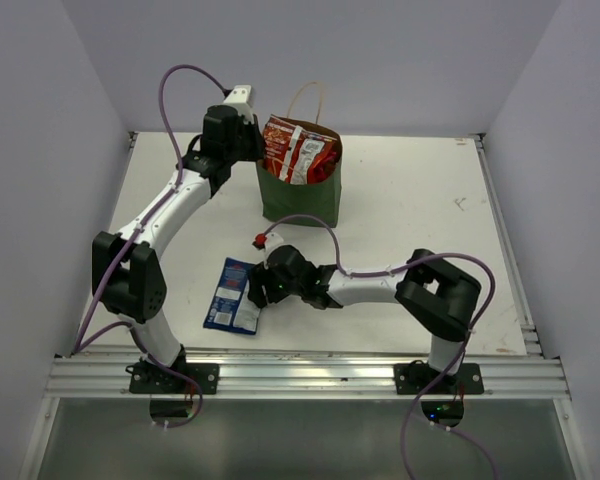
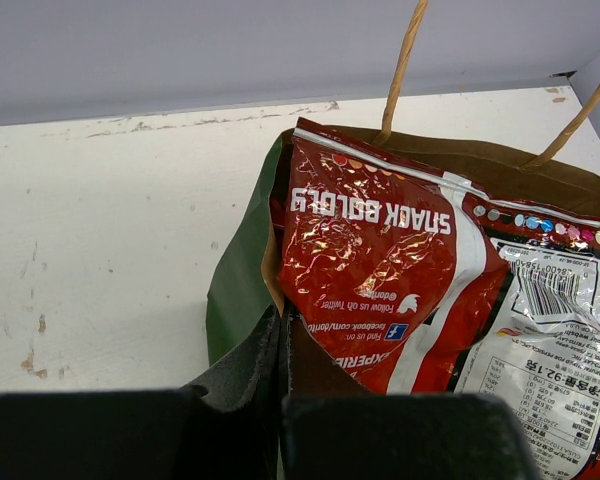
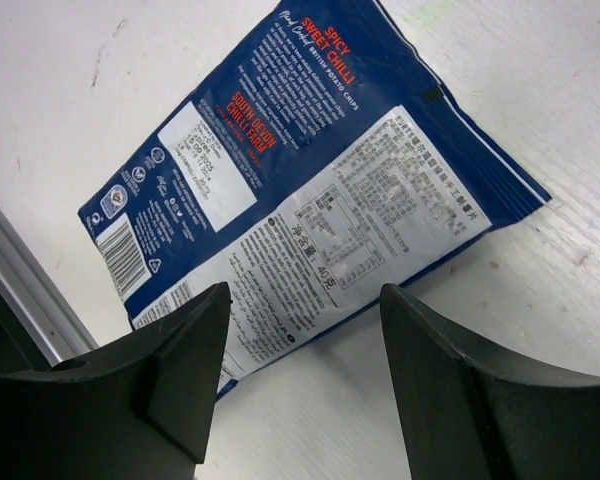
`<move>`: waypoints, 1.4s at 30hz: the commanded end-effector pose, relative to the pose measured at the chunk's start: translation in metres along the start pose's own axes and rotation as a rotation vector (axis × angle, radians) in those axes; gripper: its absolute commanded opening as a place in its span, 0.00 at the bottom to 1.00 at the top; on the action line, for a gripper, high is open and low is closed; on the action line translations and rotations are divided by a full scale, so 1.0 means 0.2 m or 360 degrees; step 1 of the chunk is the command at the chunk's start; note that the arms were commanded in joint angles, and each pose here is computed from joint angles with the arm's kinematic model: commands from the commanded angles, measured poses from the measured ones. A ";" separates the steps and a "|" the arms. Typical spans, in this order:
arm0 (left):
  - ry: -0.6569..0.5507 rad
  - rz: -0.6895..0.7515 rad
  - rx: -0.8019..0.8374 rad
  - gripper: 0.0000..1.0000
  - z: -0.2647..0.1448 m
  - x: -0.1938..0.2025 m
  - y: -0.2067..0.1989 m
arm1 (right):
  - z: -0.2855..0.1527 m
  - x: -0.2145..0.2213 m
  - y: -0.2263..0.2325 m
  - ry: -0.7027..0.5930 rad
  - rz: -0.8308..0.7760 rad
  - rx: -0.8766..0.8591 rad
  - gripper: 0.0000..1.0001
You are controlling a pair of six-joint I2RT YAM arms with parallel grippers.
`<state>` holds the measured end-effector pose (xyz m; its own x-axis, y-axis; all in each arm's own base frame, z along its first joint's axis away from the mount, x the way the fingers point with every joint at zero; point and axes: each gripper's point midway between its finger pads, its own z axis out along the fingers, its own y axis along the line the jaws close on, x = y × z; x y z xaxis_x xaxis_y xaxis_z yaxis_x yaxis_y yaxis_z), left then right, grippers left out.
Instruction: Place the snacks into the paper bag
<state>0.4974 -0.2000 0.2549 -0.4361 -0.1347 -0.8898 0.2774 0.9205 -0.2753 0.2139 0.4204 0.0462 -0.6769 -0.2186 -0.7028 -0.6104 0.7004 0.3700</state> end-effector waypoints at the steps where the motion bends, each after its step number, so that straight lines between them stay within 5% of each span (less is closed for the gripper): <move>1: 0.0124 -0.0011 -0.0015 0.00 -0.02 0.12 0.02 | 0.05 -0.02 0.01 -0.0020 -0.0020 0.0035 0.65; 11: 0.0105 -0.0008 -0.0020 0.00 -0.04 0.10 0.02 | 0.17 0.12 0.01 0.0113 -0.0043 0.0068 0.65; 19: 0.0088 -0.0007 0.0000 0.00 -0.06 0.07 0.01 | 0.23 0.25 0.01 0.0243 -0.0324 0.0307 0.67; 22: 0.0080 -0.0006 0.0000 0.00 -0.06 0.06 0.00 | 0.22 0.24 0.06 0.0225 -0.0419 0.0322 0.81; 23: 0.0082 -0.0006 -0.0003 0.00 -0.06 0.07 0.01 | 0.21 0.23 0.08 0.0216 -0.0436 0.0313 0.97; 31: 0.0078 -0.0006 0.0001 0.00 -0.07 0.06 0.00 | 0.25 0.31 0.08 0.0296 -0.0565 0.0376 0.98; 33: 0.0072 -0.0003 -0.0003 0.00 -0.07 0.06 0.01 | 0.27 0.35 0.07 0.0325 -0.0565 0.0387 0.90; 35: 0.0073 -0.0003 -0.0006 0.00 -0.07 0.06 0.01 | 0.28 0.37 0.06 0.0348 -0.0561 0.0390 0.68; 37: 0.0073 -0.0003 -0.0006 0.00 -0.07 0.06 0.01 | 0.29 0.39 0.05 0.0374 -0.0569 0.0397 0.58; 41: 0.0075 -0.0001 -0.0011 0.00 -0.08 0.06 0.01 | 0.26 0.39 0.01 0.0380 -0.0569 0.0459 0.01; 42: 0.0070 0.0005 -0.0020 0.00 -0.08 0.06 0.02 | 0.23 0.37 0.00 0.0369 -0.0577 0.0483 0.00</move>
<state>0.4946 -0.1991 0.2563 -0.4354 -0.1349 -0.8900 0.2776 0.9204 -0.2753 0.1912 0.4956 0.0201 -0.4871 -0.4469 -0.7503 -0.7228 0.6886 0.0591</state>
